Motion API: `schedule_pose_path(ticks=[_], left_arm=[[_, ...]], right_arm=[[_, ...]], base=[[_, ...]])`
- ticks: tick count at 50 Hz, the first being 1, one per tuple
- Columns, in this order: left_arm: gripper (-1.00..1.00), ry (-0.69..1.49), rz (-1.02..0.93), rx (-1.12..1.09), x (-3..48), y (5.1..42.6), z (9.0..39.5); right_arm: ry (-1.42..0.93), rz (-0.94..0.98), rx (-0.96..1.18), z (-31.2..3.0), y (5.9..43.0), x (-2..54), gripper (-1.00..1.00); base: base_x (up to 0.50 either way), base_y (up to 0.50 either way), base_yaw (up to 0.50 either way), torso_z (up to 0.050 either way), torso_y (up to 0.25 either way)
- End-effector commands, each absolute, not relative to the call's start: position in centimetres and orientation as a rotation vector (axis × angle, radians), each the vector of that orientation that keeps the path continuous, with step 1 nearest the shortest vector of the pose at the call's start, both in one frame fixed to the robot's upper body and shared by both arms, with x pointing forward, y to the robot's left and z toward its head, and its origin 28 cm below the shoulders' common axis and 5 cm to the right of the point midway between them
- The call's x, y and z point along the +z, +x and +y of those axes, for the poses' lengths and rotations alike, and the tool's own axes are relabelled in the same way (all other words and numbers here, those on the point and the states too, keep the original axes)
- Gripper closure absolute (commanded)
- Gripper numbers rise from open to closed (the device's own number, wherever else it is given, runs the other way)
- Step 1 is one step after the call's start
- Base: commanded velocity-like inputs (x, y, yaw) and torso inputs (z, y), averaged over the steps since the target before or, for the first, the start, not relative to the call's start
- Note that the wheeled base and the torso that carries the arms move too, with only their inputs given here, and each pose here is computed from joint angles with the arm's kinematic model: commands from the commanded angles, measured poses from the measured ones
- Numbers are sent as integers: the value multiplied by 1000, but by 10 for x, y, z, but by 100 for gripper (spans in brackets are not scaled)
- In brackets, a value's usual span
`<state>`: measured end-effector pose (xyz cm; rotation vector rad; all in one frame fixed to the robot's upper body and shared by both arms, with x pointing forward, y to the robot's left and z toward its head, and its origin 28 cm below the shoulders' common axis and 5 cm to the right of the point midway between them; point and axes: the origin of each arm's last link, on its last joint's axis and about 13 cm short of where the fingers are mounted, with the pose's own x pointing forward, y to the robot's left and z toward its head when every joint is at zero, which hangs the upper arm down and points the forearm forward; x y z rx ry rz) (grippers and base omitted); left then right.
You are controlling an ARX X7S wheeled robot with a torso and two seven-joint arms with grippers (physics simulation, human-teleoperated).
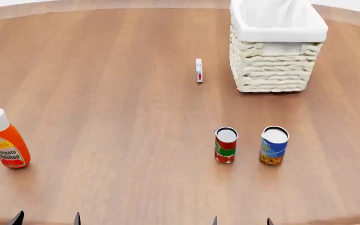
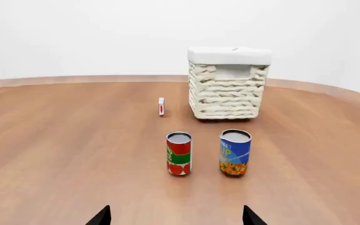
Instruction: Pick up the cream cheese box, and put it in the basket.
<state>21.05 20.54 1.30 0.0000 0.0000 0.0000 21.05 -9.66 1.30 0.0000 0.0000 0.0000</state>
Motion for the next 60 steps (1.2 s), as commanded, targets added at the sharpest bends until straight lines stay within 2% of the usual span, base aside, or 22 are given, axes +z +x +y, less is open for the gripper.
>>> schedule_pose_path(ticks=[1,39,41,44,60], left_arm=[[-100,0,0,0,14,210,206],[-100,3,-6,-2,13,210,206],[-100,53,-14,37,15,211,205],[-100,-6,-23,5,14,208,207],[-100,9,-34,11,14,209,206]], right_arm=[[0,0,0,-96,211,13,-100],[-8,-3,20,-95,210,13,-100],[-9,-2,20,-95,210,13,-100],[-11,-2,20,-95,210,13,-100],[-4,-2,30,-95,210,13,-100]], base=[[0,0,0,0,0],[0,0,0,0,0],[0,0,0,0,0],[0,0,0,0,0],[0,0,0,0,0]])
